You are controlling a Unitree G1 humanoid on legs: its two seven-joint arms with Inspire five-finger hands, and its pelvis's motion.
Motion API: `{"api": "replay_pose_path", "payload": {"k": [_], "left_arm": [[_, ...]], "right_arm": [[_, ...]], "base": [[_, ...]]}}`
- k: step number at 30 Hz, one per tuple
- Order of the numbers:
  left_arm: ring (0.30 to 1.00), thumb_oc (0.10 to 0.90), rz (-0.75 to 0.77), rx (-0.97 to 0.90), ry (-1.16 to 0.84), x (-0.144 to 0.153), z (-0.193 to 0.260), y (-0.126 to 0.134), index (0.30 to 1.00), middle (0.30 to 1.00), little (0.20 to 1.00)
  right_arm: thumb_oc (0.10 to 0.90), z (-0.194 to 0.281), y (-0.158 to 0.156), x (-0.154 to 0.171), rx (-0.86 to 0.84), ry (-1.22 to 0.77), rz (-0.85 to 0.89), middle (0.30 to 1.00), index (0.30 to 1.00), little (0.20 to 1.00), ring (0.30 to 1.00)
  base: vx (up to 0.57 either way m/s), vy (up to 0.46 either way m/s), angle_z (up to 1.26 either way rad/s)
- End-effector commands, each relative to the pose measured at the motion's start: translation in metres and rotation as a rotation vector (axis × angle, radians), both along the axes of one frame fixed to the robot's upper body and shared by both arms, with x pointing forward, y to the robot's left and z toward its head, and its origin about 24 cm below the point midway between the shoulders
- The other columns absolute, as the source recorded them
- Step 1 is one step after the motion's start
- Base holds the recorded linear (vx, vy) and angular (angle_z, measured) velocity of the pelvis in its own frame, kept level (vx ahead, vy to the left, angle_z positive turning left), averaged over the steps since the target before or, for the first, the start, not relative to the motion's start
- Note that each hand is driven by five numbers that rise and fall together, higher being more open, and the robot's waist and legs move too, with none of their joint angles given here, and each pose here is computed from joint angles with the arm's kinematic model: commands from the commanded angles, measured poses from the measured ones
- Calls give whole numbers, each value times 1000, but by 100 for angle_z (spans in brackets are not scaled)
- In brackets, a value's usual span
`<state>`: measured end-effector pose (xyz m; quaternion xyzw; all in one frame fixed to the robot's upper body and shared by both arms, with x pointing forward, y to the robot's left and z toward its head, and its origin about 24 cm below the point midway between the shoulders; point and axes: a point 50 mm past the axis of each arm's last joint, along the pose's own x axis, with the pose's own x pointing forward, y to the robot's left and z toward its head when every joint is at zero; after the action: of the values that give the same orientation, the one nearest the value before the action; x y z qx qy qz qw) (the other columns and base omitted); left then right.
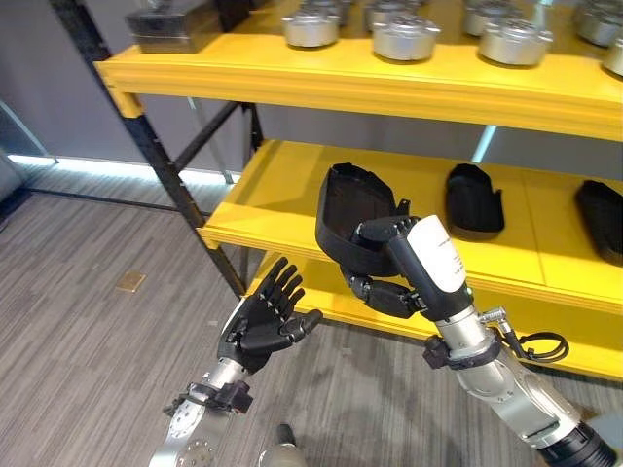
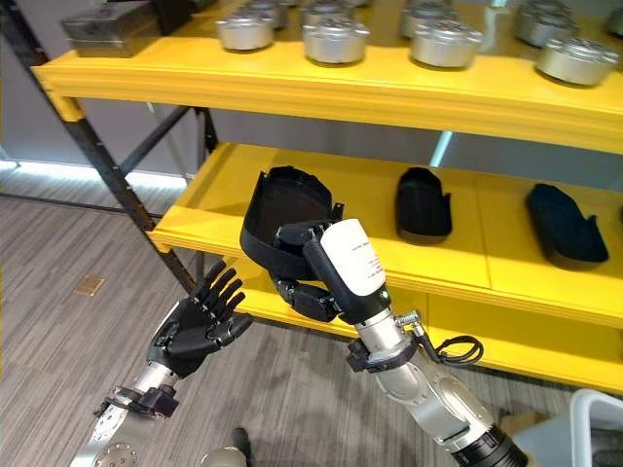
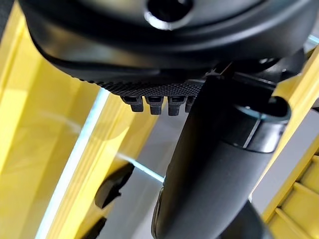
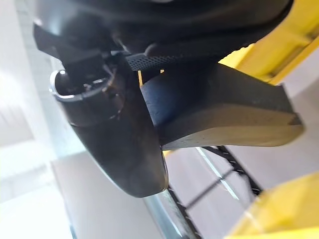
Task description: Move parts from the plastic box to the shelf.
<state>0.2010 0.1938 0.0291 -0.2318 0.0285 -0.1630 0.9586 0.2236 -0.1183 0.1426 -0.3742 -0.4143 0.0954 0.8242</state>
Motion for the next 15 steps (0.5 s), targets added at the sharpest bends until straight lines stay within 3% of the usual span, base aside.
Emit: {"api": "replay_pose_path", "payload": {"k": [1, 10, 15], "left_arm": [[1000, 900, 1, -10, -251, 15, 51, 6, 1000, 1000, 1000], [1000, 900, -35, -11, -264, 26, 54, 0, 1000, 1000, 1000], [1000, 900, -50, -32, -272, 21, 53, 1, 1000, 1000, 1000]], "right_arm": [[400, 58, 7, -5, 121, -361, 38, 300, 300, 300, 300], [400, 61, 24, -11, 61, -376, 72, 300, 300, 300, 300], [400, 58, 16, -5, 12, -347, 12, 300, 300, 300, 300]], "base": [[72, 291, -3], [6, 158, -50], [30, 107, 8]]}}
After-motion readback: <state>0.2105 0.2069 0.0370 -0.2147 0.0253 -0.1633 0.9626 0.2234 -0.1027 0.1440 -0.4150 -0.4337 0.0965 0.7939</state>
